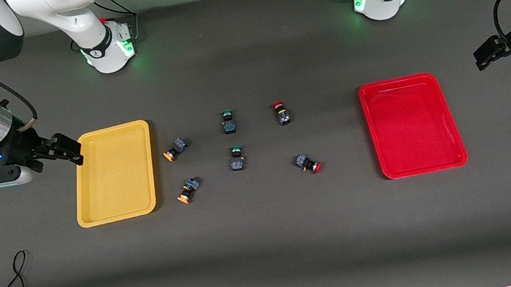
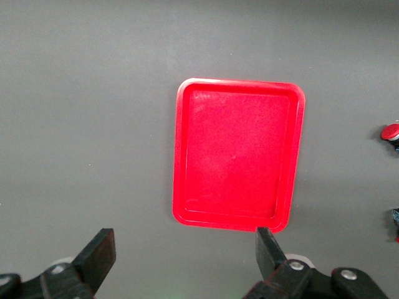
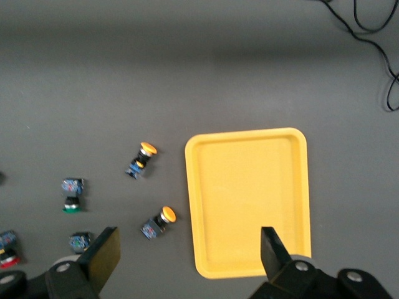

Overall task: Place red and yellow buttons in trays
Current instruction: 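Reach the right gripper to an orange button while the left gripper reaches red, then grasp the orange button with the right gripper while the left gripper grasps red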

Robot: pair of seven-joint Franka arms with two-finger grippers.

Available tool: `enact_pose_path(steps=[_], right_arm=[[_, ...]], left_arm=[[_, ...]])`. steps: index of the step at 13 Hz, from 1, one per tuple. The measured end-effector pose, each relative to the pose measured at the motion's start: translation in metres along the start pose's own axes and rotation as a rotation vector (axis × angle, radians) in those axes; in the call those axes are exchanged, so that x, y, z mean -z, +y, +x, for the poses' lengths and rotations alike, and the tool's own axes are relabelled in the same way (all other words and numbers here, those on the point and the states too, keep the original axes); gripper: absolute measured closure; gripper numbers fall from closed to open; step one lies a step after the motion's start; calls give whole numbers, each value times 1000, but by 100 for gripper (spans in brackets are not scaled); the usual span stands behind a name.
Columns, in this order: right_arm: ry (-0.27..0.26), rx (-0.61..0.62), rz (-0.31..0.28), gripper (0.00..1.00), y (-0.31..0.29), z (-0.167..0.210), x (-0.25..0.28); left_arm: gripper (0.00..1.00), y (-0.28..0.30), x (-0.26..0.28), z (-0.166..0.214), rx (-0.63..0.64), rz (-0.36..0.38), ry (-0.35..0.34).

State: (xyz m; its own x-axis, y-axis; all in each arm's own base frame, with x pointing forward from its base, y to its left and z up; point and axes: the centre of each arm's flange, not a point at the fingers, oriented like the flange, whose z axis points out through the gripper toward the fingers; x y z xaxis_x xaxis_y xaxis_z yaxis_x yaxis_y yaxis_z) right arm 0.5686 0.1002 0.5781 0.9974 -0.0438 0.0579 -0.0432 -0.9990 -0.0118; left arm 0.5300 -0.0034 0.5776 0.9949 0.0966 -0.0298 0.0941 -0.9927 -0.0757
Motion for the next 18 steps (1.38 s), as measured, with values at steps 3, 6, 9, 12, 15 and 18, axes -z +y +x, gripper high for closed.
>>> enact_pose_path(steps=[3,6,9,12,15,18], right_arm=[[-24,1,-3,0,3,2,-9],[-55,5,-3,0,0,7,-27],[-118,-53,11,0,-7,8,-58],[-209,-286,49,0,-48,-10,-119],[-221,-468,36,0,-104,-54,-209],[-246,-579,-2,0,-121,-93,-278]], left_arm=[[0,-1,15,1,-9,-1,3],[0,-2,35,-2,-13,-1,-4],[0,14,13,12,-38,-11,-35],[0,95,-9,17,-28,-15,-37],[0,194,-38,11,-3,-19,-17],[0,266,-91,3,56,-2,-56]])
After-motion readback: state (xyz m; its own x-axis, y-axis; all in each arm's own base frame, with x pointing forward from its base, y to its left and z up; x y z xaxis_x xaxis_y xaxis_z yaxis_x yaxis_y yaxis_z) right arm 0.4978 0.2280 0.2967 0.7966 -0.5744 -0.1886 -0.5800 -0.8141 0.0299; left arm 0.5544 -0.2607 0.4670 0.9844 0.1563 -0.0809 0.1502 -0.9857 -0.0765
